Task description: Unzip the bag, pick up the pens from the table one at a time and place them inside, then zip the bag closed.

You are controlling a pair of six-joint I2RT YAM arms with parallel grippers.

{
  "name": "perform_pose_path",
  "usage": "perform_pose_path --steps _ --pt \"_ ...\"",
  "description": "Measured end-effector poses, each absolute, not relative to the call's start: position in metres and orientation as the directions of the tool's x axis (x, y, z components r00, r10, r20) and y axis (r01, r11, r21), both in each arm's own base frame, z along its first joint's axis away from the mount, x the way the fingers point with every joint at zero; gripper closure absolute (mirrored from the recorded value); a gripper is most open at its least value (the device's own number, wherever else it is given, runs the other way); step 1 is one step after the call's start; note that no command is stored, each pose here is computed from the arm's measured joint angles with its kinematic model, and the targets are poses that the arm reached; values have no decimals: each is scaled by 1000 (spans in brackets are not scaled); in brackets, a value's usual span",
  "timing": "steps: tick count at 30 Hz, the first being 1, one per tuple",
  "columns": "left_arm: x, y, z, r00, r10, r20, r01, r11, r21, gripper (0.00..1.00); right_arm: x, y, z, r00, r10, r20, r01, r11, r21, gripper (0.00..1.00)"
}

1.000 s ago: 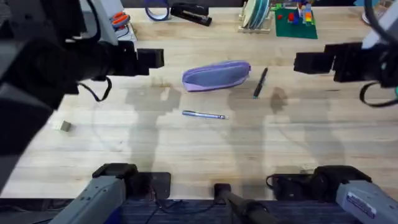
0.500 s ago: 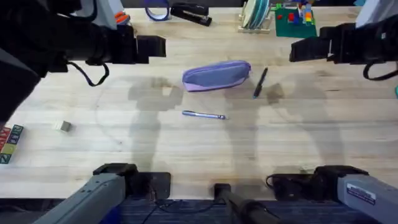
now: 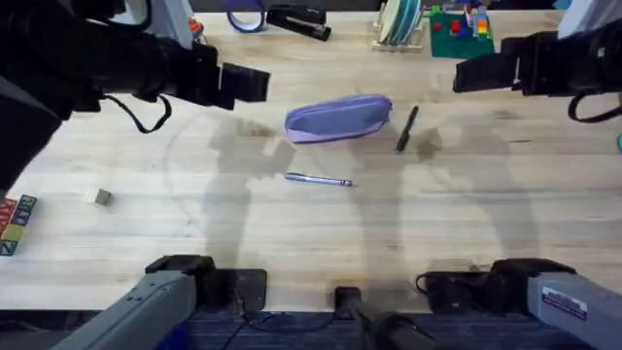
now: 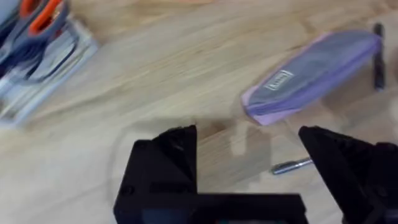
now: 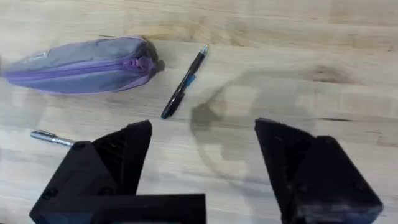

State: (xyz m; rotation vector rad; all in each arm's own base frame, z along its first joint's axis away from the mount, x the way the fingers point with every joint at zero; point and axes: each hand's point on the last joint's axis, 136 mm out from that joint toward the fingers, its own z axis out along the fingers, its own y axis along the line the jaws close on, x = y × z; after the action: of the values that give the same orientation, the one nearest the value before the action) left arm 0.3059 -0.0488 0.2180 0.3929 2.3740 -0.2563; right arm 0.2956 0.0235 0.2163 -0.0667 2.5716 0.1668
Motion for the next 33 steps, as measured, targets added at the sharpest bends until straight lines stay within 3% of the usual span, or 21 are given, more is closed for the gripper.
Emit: perform_pose_path --steps 4,10,14,33 --pt "299 -70 223 -625 325 -710 521 851 -69 8 296 24 217 -841 -32 -541 -99 991 95 5" --pt "299 -82 230 -511 424 -748 640 768 -2 8 296 23 217 -840 -37 -541 -103 990 91 6" --pt "304 -84 237 -451 452 -770 666 744 47 8 296 24 217 -839 -40 -542 -106 990 90 6" --pt "305 -85 238 -385 511 -769 705 700 112 8 296 24 217 -839 -41 -542 -106 990 90 5"
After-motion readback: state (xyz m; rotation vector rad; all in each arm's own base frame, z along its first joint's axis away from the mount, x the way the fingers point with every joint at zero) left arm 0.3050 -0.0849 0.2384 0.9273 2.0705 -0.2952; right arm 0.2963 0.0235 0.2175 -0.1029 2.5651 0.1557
